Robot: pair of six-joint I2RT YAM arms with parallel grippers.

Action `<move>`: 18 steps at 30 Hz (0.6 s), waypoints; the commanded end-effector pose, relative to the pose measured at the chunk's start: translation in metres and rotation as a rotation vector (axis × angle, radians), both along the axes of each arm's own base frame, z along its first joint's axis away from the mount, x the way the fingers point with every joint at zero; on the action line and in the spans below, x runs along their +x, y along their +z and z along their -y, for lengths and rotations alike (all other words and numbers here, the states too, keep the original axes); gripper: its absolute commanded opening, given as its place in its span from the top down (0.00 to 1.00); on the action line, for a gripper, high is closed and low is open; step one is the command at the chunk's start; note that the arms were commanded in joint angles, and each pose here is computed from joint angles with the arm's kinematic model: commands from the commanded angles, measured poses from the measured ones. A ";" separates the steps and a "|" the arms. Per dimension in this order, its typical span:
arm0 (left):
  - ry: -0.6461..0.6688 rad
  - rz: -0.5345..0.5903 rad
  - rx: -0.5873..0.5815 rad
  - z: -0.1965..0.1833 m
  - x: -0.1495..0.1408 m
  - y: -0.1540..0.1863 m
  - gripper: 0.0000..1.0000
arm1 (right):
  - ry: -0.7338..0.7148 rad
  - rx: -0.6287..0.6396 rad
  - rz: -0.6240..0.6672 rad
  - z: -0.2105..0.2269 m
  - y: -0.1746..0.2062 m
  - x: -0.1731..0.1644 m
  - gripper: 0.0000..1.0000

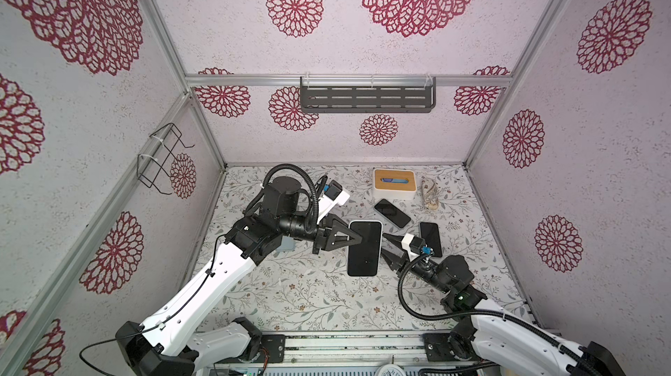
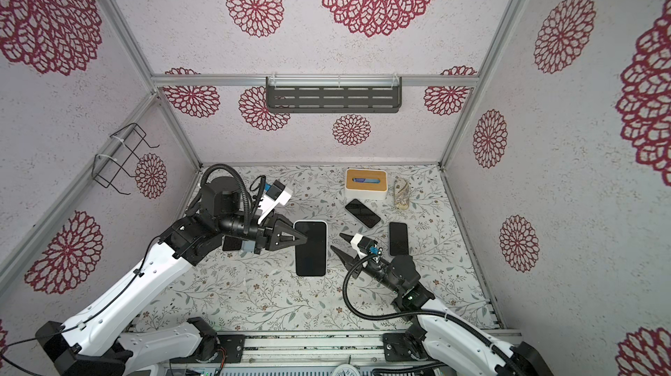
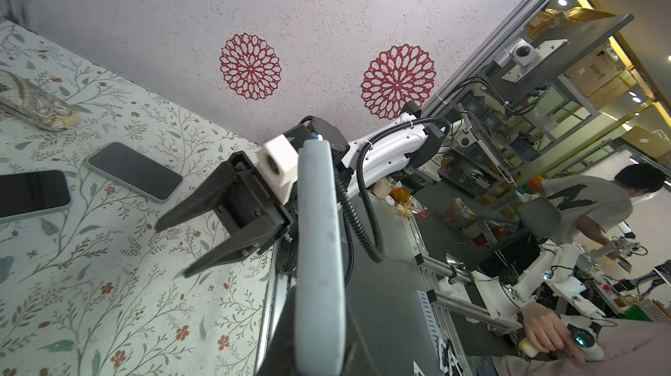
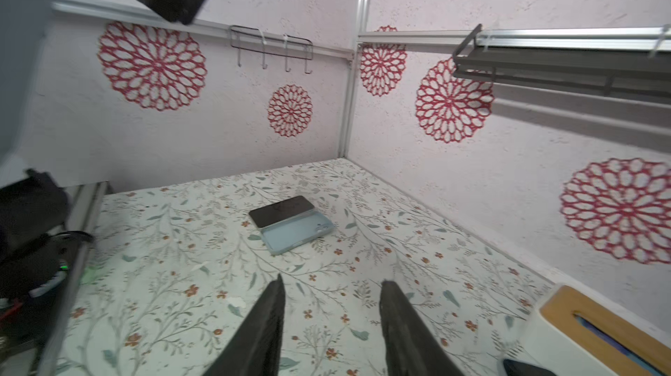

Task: Take the phone out of the phone case
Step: Remove the phone case from the phone.

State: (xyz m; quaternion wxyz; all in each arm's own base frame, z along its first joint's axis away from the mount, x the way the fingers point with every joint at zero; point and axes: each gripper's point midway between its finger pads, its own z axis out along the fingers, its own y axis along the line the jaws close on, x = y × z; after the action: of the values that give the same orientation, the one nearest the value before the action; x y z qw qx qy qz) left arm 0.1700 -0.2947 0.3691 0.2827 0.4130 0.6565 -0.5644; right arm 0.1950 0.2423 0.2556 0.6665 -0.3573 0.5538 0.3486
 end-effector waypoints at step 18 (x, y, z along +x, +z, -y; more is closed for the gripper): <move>-0.045 0.041 0.069 -0.004 0.005 -0.004 1.00 | 0.502 -0.006 -0.045 -0.037 0.017 -0.086 0.58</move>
State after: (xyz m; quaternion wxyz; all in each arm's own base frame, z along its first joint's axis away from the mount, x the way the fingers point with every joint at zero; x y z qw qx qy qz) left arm 0.1768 -0.2921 0.3474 0.2451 0.4263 0.6856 -0.5369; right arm 0.1203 0.2795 0.2514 0.5370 -0.4676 0.4991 0.4938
